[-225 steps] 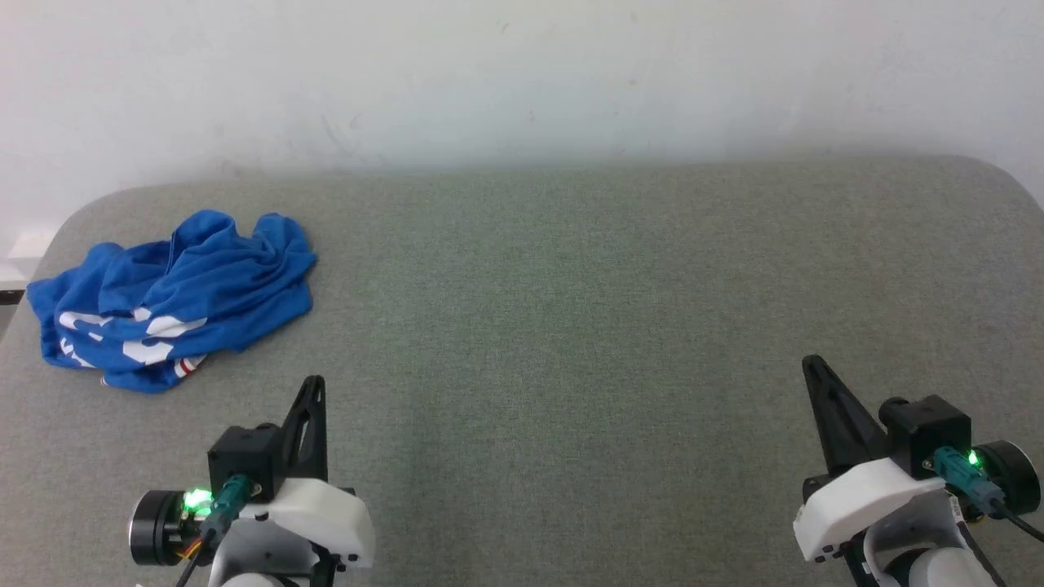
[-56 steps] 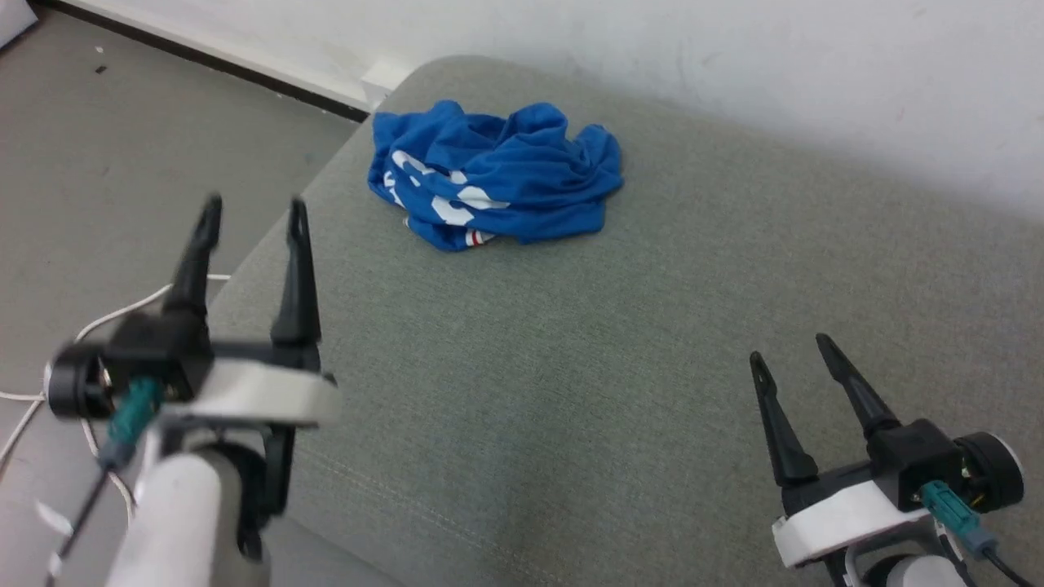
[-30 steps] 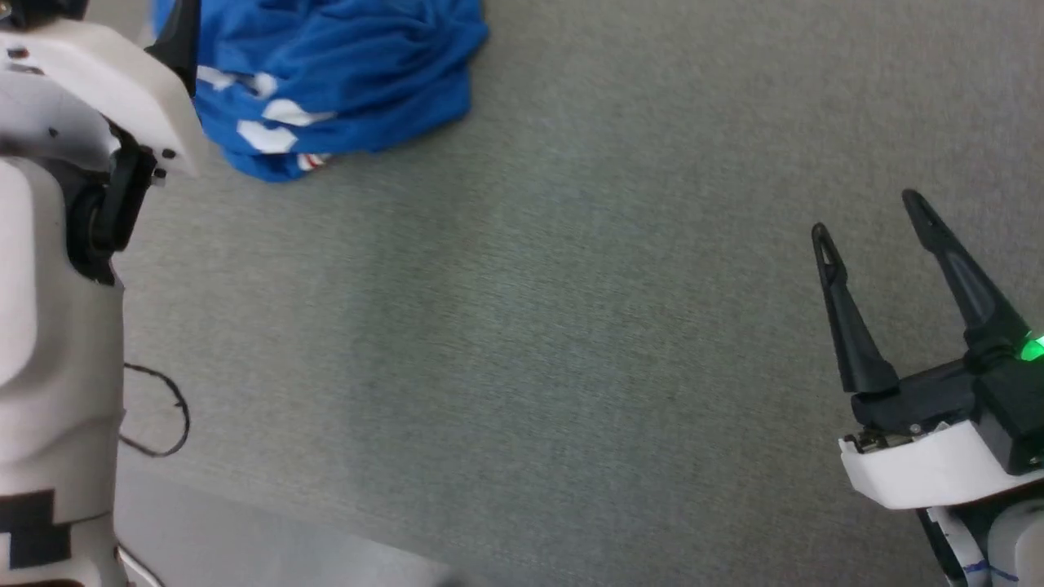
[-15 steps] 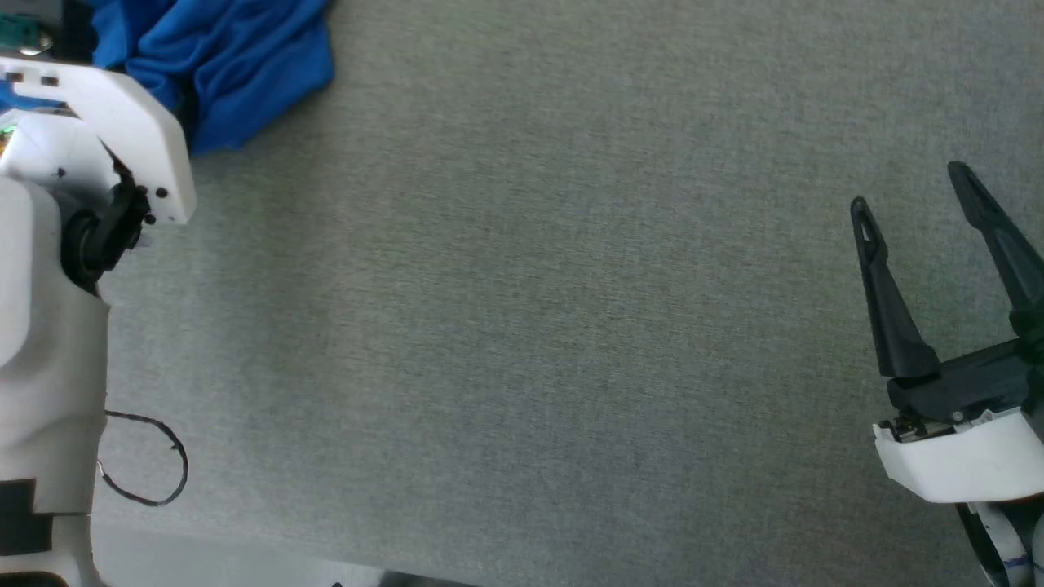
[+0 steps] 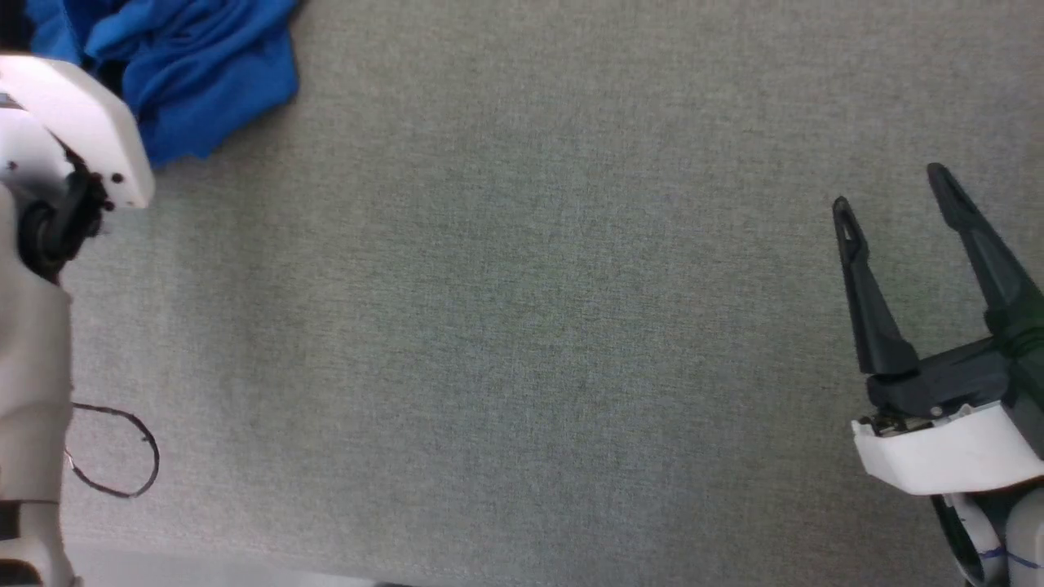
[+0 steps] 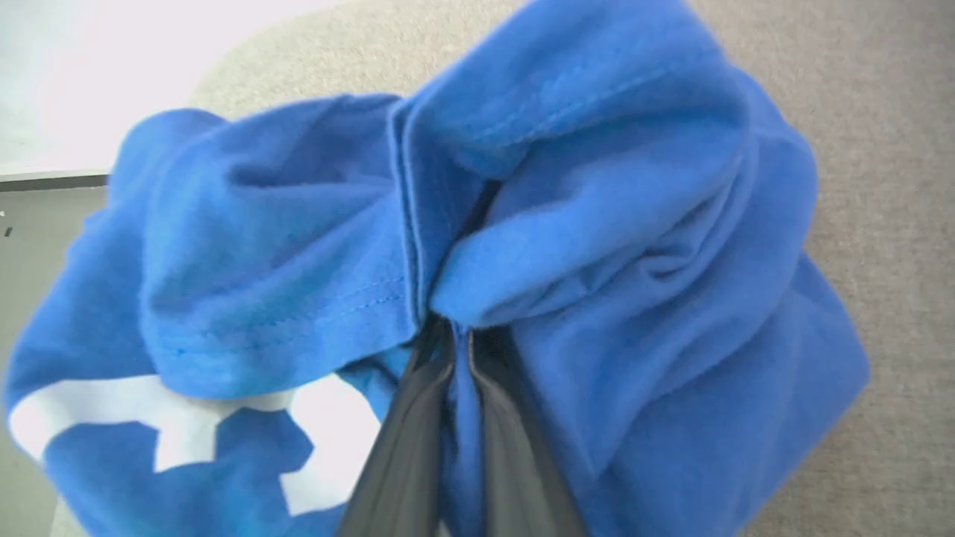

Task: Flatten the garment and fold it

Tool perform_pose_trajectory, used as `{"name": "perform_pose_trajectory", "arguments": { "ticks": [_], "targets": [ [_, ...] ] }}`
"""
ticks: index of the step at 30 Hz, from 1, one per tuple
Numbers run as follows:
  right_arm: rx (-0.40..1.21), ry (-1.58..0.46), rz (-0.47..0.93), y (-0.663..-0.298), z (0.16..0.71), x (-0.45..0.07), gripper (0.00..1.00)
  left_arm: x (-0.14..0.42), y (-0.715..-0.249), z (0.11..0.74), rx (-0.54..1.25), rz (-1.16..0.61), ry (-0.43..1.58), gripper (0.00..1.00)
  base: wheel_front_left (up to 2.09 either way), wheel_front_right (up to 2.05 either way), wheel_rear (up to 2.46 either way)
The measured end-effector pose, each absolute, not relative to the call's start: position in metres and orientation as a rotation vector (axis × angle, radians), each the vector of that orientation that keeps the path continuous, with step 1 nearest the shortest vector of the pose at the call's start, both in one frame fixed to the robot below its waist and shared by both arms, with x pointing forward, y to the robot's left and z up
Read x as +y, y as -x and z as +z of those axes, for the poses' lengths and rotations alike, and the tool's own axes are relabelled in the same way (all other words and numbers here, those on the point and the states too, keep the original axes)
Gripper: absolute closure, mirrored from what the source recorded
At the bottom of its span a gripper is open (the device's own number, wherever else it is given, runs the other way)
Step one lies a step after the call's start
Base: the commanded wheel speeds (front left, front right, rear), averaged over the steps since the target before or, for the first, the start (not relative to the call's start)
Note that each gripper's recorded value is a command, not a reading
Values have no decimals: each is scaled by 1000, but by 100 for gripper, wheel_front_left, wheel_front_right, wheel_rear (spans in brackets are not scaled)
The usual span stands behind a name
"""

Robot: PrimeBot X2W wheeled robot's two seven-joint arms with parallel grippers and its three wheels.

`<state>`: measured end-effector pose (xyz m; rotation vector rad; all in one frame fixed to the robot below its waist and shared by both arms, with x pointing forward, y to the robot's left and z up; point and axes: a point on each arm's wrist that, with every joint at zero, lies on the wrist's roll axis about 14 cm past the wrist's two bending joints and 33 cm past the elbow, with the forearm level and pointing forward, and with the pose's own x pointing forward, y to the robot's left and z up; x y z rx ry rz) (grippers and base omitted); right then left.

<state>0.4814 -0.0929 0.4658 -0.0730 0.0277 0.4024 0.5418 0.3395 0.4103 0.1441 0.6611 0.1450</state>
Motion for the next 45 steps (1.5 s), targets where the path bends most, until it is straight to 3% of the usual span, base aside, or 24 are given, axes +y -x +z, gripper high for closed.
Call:
{"name": "perform_pose_trajectory", "arguments": {
  "ticks": [8,15,30,38,45],
  "targets": [
    [-32,17,390,-470,491,-84,0,361,-547,498,476,179,-232,100,0,0,0],
    [-98,-8,352,-454,519,-87,0,340,-550,613,250,135,-292,100,0,0,0],
    [-221,-41,219,-411,567,-130,0,223,-507,833,-204,-84,-236,100,0,0,0],
    [-268,-26,97,-389,582,-173,0,94,-489,857,-269,-392,-175,100,0,0,0],
    [-284,-9,23,-380,588,-198,0,13,-481,801,-186,-581,-130,100,0,0,0]
  ]
}}
